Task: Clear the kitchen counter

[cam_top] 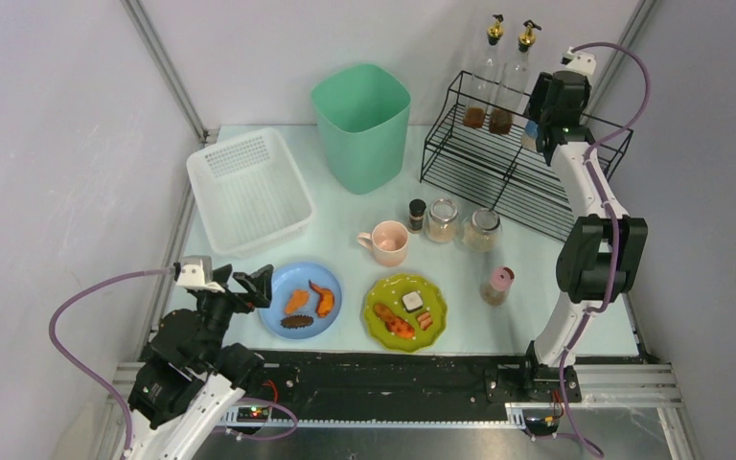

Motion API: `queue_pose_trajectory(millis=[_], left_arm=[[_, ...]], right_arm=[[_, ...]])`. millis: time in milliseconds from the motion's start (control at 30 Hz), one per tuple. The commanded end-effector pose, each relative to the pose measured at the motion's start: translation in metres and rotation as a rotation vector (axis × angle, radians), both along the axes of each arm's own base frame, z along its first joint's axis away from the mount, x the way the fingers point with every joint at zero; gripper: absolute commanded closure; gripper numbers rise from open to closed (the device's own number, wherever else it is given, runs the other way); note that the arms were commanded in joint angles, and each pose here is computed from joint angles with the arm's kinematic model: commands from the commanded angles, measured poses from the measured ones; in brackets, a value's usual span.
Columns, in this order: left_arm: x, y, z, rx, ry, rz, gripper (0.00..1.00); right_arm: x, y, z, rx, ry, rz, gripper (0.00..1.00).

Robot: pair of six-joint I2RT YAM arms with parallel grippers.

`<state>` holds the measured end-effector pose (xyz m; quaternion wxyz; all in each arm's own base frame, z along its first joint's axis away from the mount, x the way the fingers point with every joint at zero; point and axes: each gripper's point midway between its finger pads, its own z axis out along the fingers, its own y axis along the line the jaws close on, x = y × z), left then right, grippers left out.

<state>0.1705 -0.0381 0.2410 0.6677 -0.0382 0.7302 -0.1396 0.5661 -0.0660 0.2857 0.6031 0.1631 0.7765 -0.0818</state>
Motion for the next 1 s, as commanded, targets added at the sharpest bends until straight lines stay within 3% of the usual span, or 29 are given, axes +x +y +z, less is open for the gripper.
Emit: queue_pose_trajectory(millis=[0, 133, 367, 733, 967], left_arm=[[0.001, 0.004, 0.004, -0.022, -0.03, 0.022, 0.02], [0.0, 0.004, 0.004, -0.024, -0.031, 0.022, 0.02], [0.0, 0.004, 0.004, -0.022, -0.033, 0.021, 0.02], [-0.001, 0.003, 0.005, -0.025, -0.039, 0.014, 0.02], [-0.003, 0.004, 0.009, -0.032, -0.056, 0.008, 0.02]], right_arm=[[0.009, 0.002, 0.01, 0.014, -0.04, 0.006, 0.54], [0.009, 0.001, 0.005, 0.013, -0.024, 0.004, 0.48], [0.003, 0.002, 0.018, 0.011, -0.044, 0.006, 0.3], [-0.031, -0.003, 0.069, -0.012, -0.137, -0.03, 0.19], [-0.086, 0.004, 0.103, -0.059, -0.201, -0.044, 0.16]])
